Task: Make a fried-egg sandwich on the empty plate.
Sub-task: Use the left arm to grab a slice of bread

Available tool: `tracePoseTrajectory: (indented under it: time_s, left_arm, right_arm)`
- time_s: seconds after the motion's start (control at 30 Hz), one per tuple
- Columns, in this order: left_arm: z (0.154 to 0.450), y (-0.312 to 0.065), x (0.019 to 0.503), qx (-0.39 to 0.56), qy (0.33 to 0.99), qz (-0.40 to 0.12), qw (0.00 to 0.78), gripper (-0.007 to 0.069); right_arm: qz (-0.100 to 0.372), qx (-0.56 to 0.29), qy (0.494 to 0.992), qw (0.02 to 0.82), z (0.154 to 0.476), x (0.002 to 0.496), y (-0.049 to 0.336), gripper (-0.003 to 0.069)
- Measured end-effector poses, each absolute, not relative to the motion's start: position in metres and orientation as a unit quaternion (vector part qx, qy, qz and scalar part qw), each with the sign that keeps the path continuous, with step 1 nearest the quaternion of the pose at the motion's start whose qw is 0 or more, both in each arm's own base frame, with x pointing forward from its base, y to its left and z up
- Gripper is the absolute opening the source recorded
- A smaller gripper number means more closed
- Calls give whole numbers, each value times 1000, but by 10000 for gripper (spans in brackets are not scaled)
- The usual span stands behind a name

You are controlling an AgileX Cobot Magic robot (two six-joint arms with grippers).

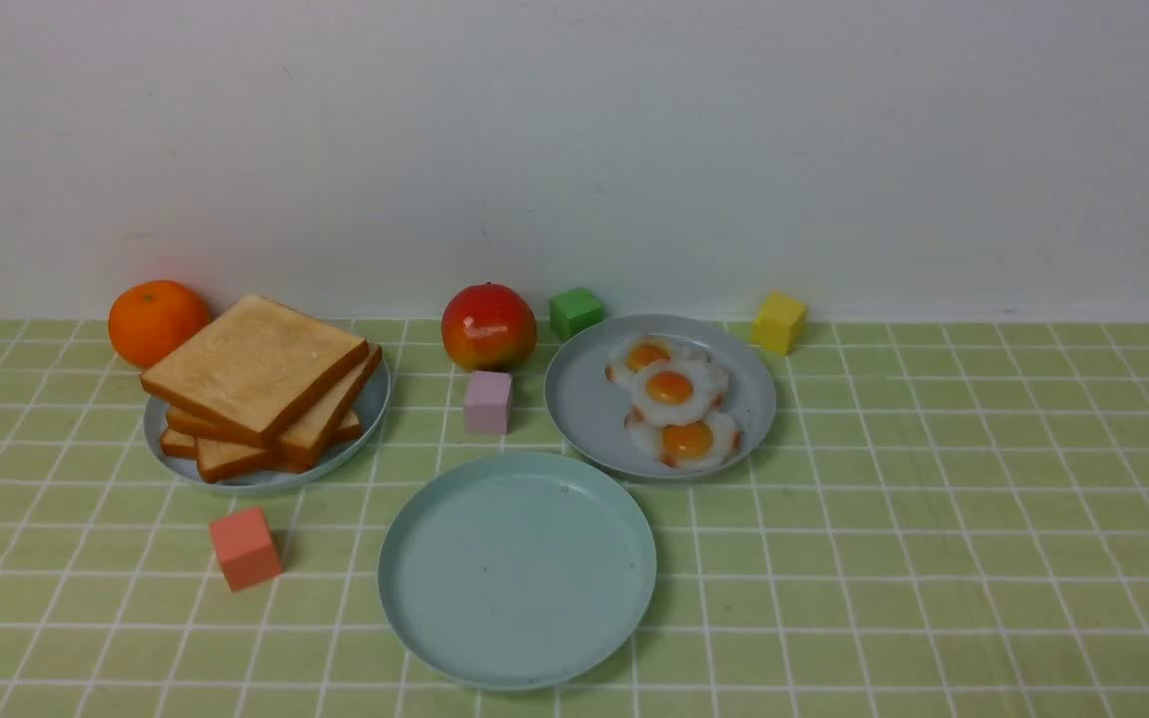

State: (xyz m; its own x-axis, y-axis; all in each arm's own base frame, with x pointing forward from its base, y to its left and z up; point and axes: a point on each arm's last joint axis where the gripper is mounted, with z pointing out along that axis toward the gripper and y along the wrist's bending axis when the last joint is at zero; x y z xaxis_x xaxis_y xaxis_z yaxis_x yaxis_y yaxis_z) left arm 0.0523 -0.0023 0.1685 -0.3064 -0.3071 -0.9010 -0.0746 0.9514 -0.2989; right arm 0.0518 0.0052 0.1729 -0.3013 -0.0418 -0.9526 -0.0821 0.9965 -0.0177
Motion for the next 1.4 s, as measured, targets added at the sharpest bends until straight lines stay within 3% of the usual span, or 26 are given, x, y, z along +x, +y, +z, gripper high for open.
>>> tracePoseTrajectory:
  time_s: [0.43,0.57,0.63,0.7,0.87,1.0,1.1,1.2,1.4]
  left_arm:
    - [172,-2,53,-119,791,-102,592,237]
    - [181,-5,55,-202,740,-202,609,237]
    - [190,-5,57,-286,677,-300,608,237]
    - [195,-5,57,-334,635,-355,600,237]
    - [203,-1,57,-390,564,-418,596,233]
    - [220,-6,53,-345,596,-405,601,182]
    - [256,-14,52,-251,668,-344,610,74]
    - [280,-21,65,-177,745,-295,571,3]
    - [317,-44,100,5,853,-253,457,-13]
  right_arm:
    - [17,-38,806,590,173,52,5,239]
    - [17,-38,806,590,173,52,5,240]
    - [17,-38,806,590,173,52,5,239]
    - [17,-38,806,590,173,52,5,239]
    - [17,-38,806,590,173,52,5,239]
    - [17,-38,806,590,173,52,5,239]
    - [17,-38,806,590,173,52,5,239]
    - [17,-38,806,590,173,52,5,241]
    - [17,-38,806,590,173,52,5,241]
